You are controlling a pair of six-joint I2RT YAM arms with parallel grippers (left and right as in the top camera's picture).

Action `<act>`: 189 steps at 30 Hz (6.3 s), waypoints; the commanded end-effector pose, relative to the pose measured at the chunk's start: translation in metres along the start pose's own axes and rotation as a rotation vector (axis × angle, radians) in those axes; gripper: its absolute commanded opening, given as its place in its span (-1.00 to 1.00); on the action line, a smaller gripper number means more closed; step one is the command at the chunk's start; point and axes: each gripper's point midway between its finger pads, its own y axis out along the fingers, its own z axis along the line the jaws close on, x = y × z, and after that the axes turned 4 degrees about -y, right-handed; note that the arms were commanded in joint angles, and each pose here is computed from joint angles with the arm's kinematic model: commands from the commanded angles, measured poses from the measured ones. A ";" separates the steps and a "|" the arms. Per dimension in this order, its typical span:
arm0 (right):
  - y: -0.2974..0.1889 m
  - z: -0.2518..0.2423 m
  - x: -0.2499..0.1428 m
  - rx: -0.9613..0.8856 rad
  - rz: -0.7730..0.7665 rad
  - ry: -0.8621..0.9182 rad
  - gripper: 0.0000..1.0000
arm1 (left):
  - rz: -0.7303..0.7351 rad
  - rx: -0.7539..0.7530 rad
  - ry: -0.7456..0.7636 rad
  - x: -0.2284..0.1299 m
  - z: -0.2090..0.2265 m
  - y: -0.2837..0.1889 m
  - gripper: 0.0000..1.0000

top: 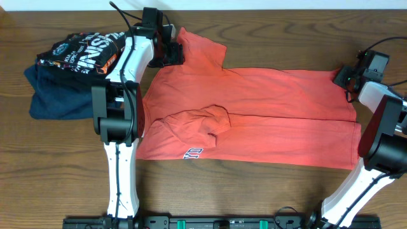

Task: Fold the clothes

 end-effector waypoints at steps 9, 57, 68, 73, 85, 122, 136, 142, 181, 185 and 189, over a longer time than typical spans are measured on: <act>0.008 -0.013 -0.030 -0.063 0.084 0.012 -0.98 | -0.082 0.018 -0.100 0.015 0.015 0.023 0.35; -0.128 -0.013 0.025 -0.110 0.009 -0.002 -0.98 | 0.182 -0.020 -0.174 -0.063 -0.017 -0.155 -0.88; -0.176 -0.028 -0.027 -0.196 0.226 -0.067 -0.98 | 0.545 -0.061 -0.080 -0.149 -0.025 -0.190 -0.88; -0.187 -0.041 -0.054 -0.257 0.343 -0.069 -0.98 | 0.621 -0.061 -0.081 -0.165 -0.025 -0.201 -0.88; -0.206 -0.080 -0.077 -0.371 0.451 0.007 -0.98 | 0.740 -0.013 -0.116 -0.198 -0.011 -0.194 -0.88; -0.231 -0.089 -0.113 -0.418 0.625 0.008 -0.97 | 0.745 0.022 -0.139 -0.262 0.001 -0.185 -0.73; -0.231 -0.089 -0.113 -0.419 0.624 0.008 -0.97 | 0.737 0.031 -0.132 -0.260 0.003 -0.183 -0.66; -0.232 -0.092 -0.112 -0.437 0.623 0.001 -0.98 | 0.658 0.030 -0.152 -0.245 0.003 -0.171 -0.66; -0.222 -0.071 -0.129 -0.286 0.665 0.000 0.14 | 0.465 -0.047 0.085 -0.217 -0.053 -0.121 -0.66; -0.218 -0.076 -0.133 -0.301 0.659 0.043 0.19 | 0.414 -0.097 0.146 -0.210 -0.075 -0.113 -0.66; -0.214 -0.087 -0.132 -0.314 0.633 0.083 0.31 | 0.388 -0.120 0.223 -0.213 -0.099 -0.105 -0.66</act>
